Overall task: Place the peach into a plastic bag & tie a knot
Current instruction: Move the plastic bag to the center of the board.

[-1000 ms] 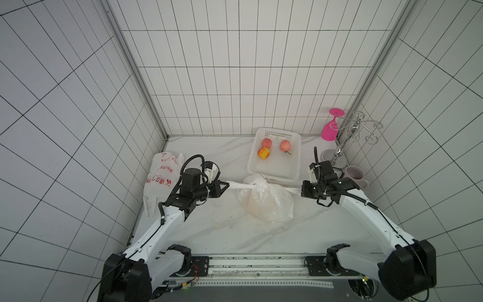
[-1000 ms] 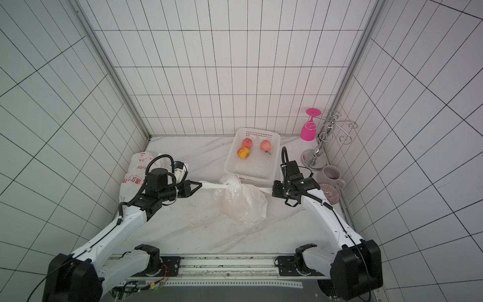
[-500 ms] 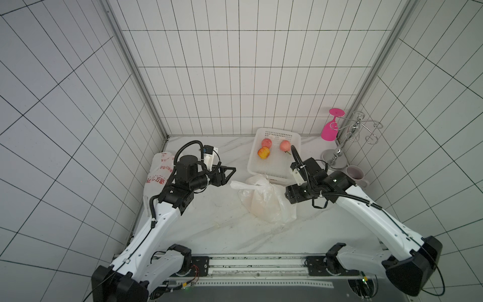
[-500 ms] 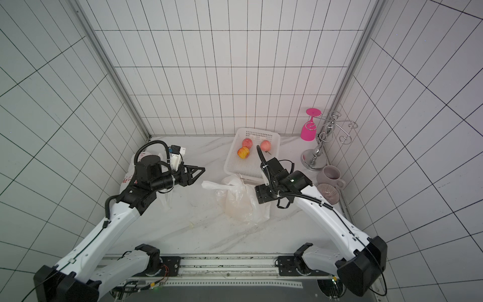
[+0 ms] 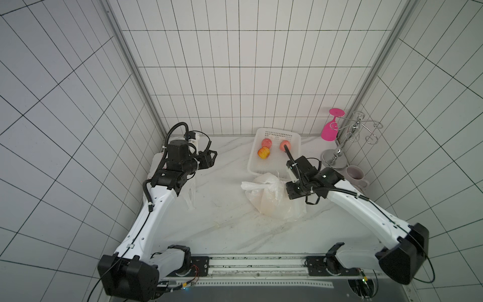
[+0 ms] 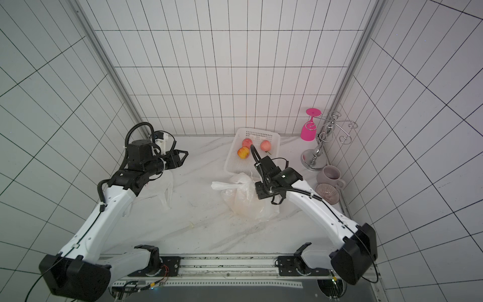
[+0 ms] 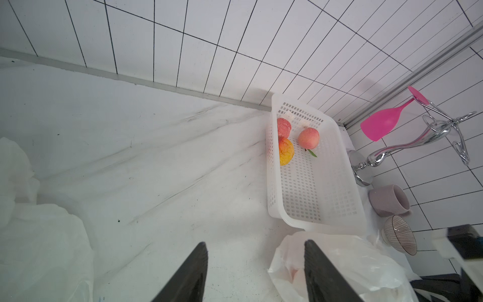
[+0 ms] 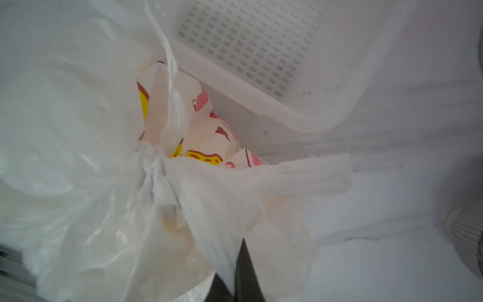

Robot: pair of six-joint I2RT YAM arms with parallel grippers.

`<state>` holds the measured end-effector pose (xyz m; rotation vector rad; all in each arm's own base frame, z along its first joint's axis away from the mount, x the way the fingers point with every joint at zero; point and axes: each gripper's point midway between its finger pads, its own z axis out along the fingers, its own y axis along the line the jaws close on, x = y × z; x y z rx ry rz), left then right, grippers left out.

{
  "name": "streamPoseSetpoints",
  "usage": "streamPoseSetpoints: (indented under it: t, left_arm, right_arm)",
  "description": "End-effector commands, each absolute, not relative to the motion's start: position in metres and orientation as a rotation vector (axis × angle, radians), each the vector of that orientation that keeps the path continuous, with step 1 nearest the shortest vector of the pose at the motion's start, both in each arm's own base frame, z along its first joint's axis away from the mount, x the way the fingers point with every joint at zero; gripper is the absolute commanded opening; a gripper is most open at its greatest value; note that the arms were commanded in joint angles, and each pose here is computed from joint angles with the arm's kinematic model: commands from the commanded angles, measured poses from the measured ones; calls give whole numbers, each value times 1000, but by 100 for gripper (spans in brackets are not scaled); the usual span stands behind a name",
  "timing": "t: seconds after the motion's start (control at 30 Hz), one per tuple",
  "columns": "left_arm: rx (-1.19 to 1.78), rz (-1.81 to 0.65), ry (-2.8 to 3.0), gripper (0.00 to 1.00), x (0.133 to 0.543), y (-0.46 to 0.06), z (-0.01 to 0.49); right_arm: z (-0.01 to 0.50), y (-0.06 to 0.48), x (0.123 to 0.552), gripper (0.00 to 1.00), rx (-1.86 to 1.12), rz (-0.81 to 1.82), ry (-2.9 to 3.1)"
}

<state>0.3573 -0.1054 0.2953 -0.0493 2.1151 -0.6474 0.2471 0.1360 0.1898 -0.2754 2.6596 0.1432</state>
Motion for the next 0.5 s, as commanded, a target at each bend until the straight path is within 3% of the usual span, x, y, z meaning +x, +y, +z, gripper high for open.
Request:
streamPoseSetpoints:
  t: [0.0,0.2,0.47]
  left_arm:
    - [-77,-622,2116,60,353,-100,295]
    - [-139,-541,2150,60,357,-88,285]
    - [-186,-431,2211,62,353,-76,263]
  right_arm:
    - [178,80,209,0,-36,34,2767]
    - [193,-2,206,0,412,-181,2714]
    - [201,-16,293,0,538,-4,2507]
